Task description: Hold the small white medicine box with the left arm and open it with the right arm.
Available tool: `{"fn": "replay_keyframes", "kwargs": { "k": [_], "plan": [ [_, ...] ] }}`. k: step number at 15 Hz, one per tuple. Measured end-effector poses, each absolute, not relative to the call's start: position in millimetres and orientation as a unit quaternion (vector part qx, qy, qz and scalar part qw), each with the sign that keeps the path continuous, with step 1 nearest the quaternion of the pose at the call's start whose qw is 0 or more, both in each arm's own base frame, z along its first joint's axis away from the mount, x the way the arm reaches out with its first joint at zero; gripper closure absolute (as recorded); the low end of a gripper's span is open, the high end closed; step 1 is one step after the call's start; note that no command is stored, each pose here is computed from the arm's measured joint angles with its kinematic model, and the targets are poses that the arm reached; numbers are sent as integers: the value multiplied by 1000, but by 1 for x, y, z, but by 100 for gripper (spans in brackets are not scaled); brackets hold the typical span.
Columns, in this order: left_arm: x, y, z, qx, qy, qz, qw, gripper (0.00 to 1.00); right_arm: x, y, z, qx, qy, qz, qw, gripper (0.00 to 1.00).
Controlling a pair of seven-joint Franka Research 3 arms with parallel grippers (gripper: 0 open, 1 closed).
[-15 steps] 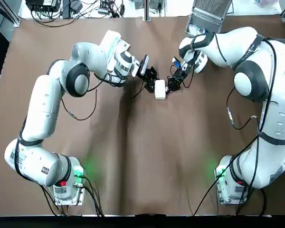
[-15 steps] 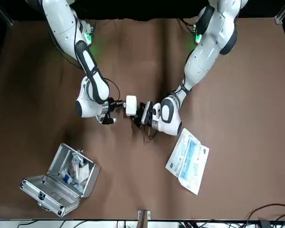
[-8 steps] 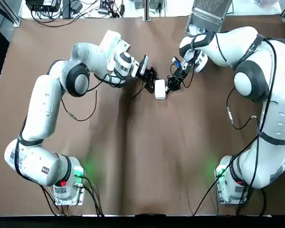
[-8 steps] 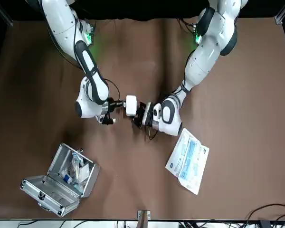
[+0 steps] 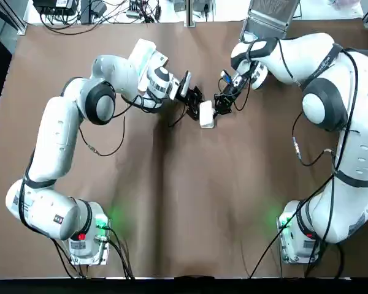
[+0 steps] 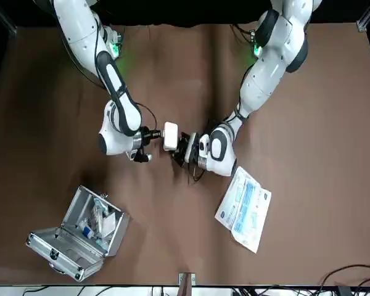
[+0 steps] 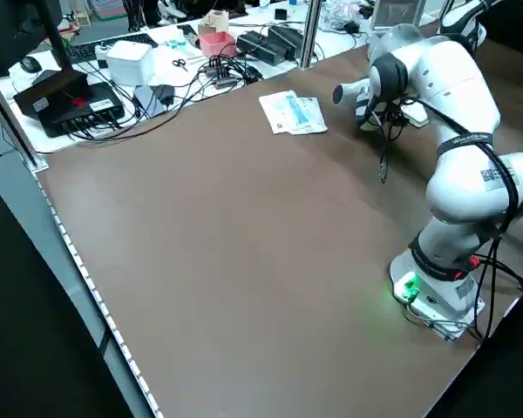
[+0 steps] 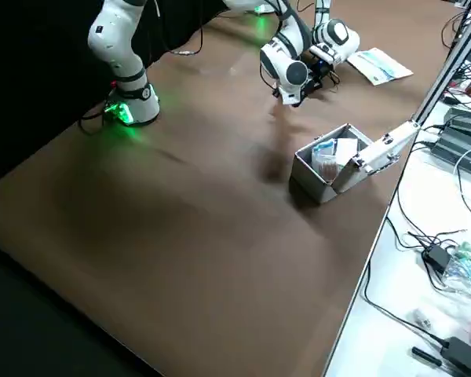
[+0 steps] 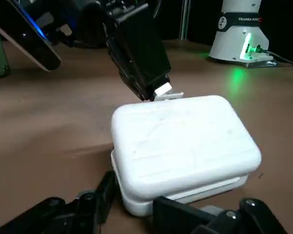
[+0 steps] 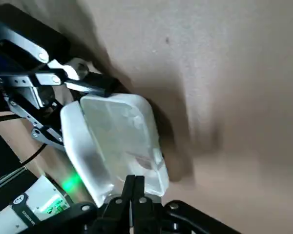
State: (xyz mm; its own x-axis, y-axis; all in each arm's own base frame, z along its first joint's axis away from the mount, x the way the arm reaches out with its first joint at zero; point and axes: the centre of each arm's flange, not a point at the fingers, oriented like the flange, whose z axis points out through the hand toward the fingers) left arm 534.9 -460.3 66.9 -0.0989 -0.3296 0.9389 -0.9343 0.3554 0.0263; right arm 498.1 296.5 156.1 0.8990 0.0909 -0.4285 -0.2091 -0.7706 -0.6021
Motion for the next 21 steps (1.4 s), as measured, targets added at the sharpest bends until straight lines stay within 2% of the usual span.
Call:
{"fn": "replay_keyframes", "kwargs": {
  "k": [21],
  "plan": [
    [535, -459, 66, 468, -671, 318, 479, 54, 499, 337, 190, -906, 45, 242, 344, 99]
  ]
}}
